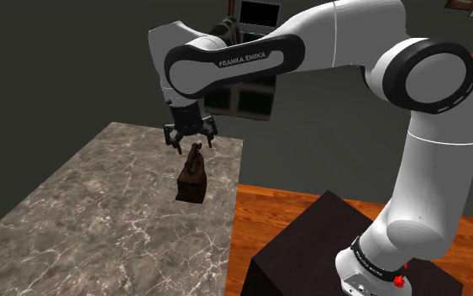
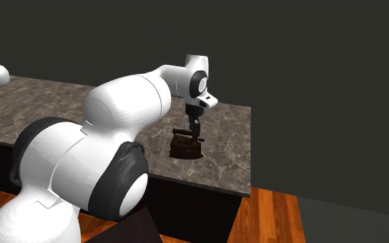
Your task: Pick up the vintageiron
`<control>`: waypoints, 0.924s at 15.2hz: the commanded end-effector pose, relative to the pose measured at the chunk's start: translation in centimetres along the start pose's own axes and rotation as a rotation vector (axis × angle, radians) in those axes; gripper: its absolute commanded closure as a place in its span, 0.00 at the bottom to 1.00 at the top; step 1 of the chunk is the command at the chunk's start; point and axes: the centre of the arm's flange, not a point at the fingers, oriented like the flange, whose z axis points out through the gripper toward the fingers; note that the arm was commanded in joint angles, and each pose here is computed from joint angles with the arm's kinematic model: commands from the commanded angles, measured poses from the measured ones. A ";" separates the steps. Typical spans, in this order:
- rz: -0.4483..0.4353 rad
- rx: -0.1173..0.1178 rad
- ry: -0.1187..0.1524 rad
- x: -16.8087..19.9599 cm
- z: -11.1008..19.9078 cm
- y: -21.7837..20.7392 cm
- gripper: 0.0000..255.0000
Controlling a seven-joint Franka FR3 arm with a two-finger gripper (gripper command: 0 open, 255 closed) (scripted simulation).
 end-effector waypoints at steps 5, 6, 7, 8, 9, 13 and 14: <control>0.000 0.000 0.000 0.0 0.4 -0.1 1.00; 0.000 0.000 0.000 0.0 0.4 0.0 1.00; 0.000 0.000 0.000 0.0 0.4 -0.1 1.00; 0.000 0.000 0.000 0.0 0.4 0.0 1.00; 0.000 0.000 0.000 0.0 0.4 0.0 1.00; 0.000 0.000 0.000 -0.1 -0.6 0.1 1.00; 0.000 0.000 0.000 -0.1 -1.1 0.2 1.00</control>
